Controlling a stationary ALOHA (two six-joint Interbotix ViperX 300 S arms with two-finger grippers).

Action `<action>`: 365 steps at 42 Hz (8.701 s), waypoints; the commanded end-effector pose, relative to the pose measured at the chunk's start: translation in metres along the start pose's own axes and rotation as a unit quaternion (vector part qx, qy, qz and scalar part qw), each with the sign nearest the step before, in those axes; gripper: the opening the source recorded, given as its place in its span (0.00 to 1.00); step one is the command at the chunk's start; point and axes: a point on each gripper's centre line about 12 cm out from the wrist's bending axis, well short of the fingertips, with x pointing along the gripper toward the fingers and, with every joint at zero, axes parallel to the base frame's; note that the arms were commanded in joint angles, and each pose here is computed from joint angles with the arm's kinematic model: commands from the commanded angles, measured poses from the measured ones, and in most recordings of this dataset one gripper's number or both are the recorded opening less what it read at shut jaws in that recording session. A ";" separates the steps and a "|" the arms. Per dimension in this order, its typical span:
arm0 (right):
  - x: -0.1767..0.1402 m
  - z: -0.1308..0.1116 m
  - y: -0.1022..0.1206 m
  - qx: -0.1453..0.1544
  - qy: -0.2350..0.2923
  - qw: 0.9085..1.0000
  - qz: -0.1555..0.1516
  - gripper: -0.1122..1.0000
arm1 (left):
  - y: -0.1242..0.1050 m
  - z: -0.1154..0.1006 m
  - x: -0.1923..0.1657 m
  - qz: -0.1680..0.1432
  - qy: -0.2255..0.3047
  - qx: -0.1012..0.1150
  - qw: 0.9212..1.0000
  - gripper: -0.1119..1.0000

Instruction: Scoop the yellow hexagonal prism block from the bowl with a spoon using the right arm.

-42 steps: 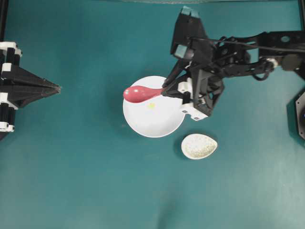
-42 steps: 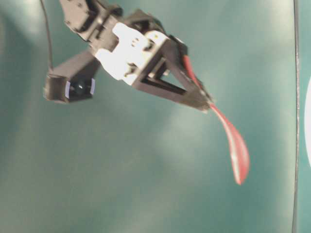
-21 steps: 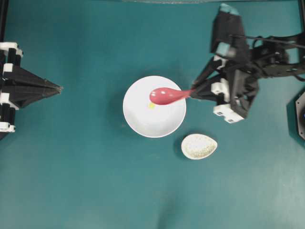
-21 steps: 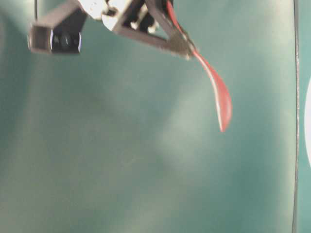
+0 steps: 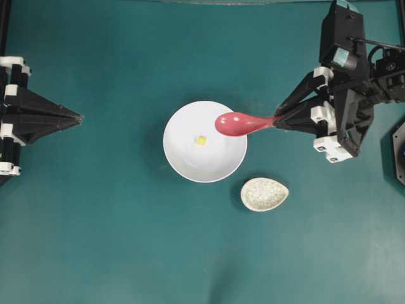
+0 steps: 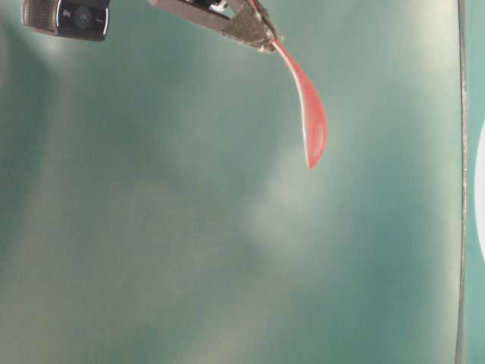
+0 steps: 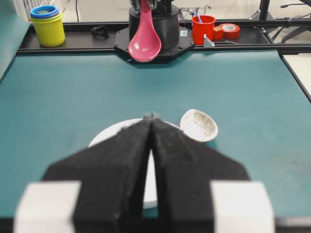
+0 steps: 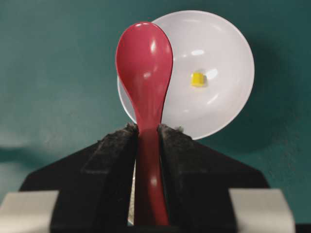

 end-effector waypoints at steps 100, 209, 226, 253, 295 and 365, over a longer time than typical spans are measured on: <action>0.131 -0.016 -0.035 0.028 0.303 0.948 -0.097 0.31 | 0.000 0.006 0.001 0.000 -0.008 0.001 1.000 0.10; 0.094 0.053 -0.003 0.015 0.100 0.994 -0.045 0.31 | 0.000 0.006 0.001 0.001 -0.008 0.002 1.000 0.10; 0.092 0.053 -0.003 0.016 0.099 0.994 -0.045 0.31 | 0.000 0.006 0.001 0.001 -0.008 0.002 1.000 0.10; 0.046 -0.003 0.024 0.030 0.060 0.998 -0.004 0.31 | 0.000 0.004 0.001 0.000 0.000 -0.001 1.000 0.10; 0.053 -0.149 0.025 0.033 0.093 0.994 0.035 0.31 | 0.000 0.002 0.002 0.000 0.004 -0.002 1.000 0.10; 0.065 -0.159 0.015 -0.102 -0.018 0.992 0.075 0.56 | 0.000 -0.001 0.002 0.000 0.009 -0.003 1.000 0.10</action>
